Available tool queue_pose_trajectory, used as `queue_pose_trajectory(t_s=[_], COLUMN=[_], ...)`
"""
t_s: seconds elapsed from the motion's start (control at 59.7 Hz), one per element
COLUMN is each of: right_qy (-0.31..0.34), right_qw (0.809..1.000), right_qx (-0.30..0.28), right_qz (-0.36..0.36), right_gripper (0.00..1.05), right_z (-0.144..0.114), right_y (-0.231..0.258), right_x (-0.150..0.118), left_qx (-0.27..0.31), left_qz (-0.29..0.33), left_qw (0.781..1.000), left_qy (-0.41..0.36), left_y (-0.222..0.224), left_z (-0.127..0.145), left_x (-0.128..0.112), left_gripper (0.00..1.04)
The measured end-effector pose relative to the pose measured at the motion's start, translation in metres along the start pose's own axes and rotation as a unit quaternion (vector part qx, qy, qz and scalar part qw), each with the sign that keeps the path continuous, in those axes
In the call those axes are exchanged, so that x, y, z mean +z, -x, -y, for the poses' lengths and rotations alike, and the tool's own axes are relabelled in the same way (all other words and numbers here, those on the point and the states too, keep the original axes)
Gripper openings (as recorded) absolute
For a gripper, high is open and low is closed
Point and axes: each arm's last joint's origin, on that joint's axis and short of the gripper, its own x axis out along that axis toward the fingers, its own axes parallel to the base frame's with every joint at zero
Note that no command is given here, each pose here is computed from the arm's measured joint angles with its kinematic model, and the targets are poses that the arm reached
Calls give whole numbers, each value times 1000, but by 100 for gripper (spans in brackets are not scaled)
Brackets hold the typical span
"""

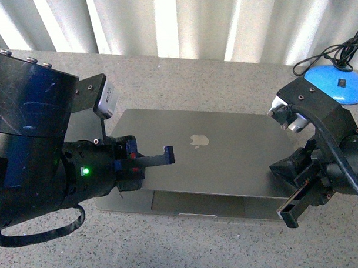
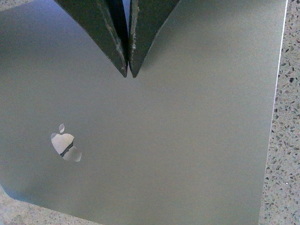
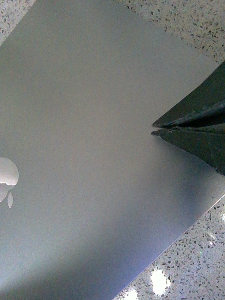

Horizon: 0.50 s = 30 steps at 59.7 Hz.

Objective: Close laptop

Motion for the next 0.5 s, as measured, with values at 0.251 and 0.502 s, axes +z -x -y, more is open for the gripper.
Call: queue_pose_trajectory(t_s=[0.251,0.502], right_qy=[2,4], right_qw=[1000,1000], right_qx=[3,8], right_qz=[-4,-13], right_gripper=[1,1], right_z=[-4,-11], right_y=[-3,-7], right_x=[-4,-11], left_qx=[-1,2], left_qz=[0,-2], left_qw=[1000,1000], left_qy=[3,8], left_y=[0,2], left_z=[-1,-4], left_x=[-2,-5], left_gripper=[4,4])
